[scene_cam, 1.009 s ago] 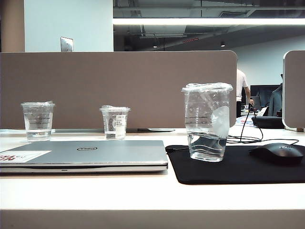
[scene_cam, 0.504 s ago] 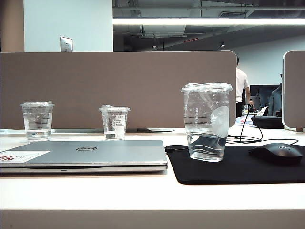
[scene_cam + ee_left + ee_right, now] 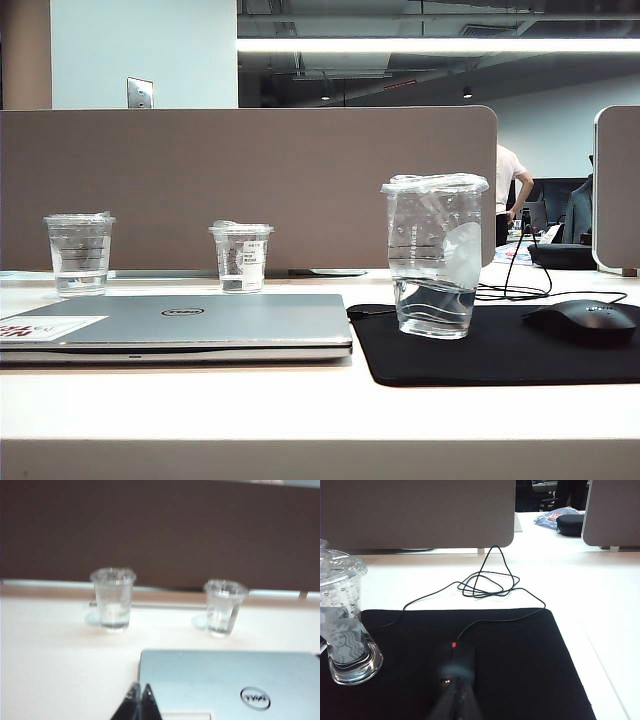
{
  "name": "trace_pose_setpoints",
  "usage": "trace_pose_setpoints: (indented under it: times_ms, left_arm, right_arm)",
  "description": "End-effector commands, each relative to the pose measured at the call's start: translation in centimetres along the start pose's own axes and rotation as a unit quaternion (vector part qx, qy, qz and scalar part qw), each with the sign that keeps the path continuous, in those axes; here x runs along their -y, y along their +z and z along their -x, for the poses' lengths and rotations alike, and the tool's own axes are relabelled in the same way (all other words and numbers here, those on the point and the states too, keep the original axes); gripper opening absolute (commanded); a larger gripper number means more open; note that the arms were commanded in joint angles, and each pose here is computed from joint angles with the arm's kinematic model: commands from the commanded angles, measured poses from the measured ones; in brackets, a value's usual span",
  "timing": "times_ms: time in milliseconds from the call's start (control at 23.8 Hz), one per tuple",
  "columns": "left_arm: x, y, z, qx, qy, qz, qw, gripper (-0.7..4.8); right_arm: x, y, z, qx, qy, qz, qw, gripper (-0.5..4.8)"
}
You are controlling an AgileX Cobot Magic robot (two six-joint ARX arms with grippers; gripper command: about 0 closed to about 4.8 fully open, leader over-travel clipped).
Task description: Pick up the coffee cup on the right and place it on the right side of the laptop.
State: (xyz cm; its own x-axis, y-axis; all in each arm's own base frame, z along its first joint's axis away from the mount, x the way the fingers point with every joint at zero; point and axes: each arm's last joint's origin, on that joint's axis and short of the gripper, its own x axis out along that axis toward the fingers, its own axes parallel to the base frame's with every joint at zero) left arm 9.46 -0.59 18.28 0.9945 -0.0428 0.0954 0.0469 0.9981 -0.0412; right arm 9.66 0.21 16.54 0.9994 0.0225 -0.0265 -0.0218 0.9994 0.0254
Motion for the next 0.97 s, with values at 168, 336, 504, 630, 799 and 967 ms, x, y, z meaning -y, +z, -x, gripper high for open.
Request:
trace_pose_setpoints:
  times_ms: [168,336,504,630,799,967]
  left_arm:
    - [-0.05,-1.25,-0.13,-0.02,-0.003,0.007,1.0,-0.05]
    - [-0.07,-1.23,-0.13,-0.019,0.001,0.009,1.0,-0.05]
    - [-0.06,-1.24,-0.13,-0.019,0.0,0.009,1.0,-0.05]
    - [-0.06,-1.24,-0.13,-0.019,0.0,0.009,1.0,-0.05]
    - [-0.06,-1.24,-0.13,-0.019,0.0,0.009,1.0,-0.05]
    - [-0.06,-1.24,-0.13,-0.019,0.0,0.009,1.0,-0.05]
  right_arm:
    - [-0.02,0.38,0.06,0.013,0.001,0.002,1.0,-0.08]
    - [-0.02,0.38,0.06,0.013,0.001,0.002,1.0,-0.08]
    - [-0.02,0.38,0.06,0.013,0.001,0.002,1.0,-0.08]
    - [-0.02,0.37,0.06,0.012,0.001,0.002,1.0,-0.08]
    - [-0.02,0.38,0.06,0.013,0.001,0.002,1.0,-0.08]
    - [-0.02,0.38,0.06,0.013,0.001,0.002,1.0,-0.08]
